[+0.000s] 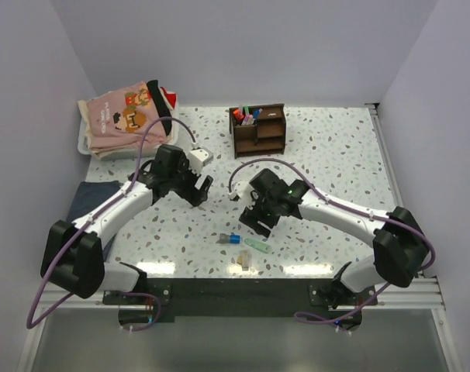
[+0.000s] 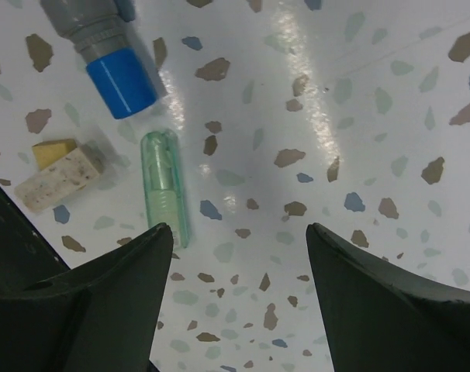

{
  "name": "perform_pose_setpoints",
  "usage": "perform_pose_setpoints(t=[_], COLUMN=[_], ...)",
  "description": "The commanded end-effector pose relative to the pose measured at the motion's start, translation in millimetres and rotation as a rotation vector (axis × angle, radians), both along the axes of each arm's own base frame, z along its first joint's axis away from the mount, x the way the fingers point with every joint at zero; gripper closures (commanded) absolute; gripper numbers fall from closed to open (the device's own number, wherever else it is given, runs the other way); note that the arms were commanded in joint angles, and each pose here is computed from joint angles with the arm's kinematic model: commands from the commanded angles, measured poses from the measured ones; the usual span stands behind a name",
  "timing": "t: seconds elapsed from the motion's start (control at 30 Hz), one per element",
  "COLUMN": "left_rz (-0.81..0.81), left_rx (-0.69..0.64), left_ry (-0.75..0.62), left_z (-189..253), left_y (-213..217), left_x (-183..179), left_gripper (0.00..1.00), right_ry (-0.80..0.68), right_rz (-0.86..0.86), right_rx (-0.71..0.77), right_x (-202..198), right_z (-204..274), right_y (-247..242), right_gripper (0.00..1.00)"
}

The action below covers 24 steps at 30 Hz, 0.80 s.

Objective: Sort the stationery into containers
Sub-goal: Pick up the stationery from the center of the board.

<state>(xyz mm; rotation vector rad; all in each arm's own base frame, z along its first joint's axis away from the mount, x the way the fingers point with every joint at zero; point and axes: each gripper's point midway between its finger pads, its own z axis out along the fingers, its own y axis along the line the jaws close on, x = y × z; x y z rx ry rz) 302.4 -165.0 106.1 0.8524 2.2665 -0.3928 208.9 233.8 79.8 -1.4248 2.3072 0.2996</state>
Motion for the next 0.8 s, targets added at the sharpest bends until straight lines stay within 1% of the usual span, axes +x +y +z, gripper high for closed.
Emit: perform_pose_setpoints(t=[0.0,0.17,0.33,0.53,0.63,0.77], left_rz=[0.044,0.046,0.026,0.034,0.037,0.045], left_rx=[-0.038,-0.044,-0.046,-0.03,-0.021,-0.017], left_ry=[-0.084,-0.094,-0.084,-0.099,-0.1,-0.109], left_z=[17.7,20.9,14.7,10.0,8.0,7.6], left_y=[-0.7,-3.4,-4.7,-0.1,1.6,2.9], left_x=[13.7,18.3,10.2,5.1,4.3,4.9], left_gripper=[0.07,0.07,0.07,0.07,0.07,0.07], right_ry=[-0.019,0.01,-0.021,0.03,0.03,0.015], right_rz=[0.035,0.001,-0.012,0.062,0.151,0.201], right_rx=[-0.031,-0.032,-0.016,0.079,0.111,0.148], right_x=[-13.0,-13.0,-2.1,-10.9,-15.7,-14.4], right_z=[-5.9,-17.1,-17.3,-14.2,-12.1,-11.7], right_y=[9.6,17.1,26.1,50.4,58.2,69.3], right_gripper=[0.25,0.24,0.25,0.28,0.3,0.3])
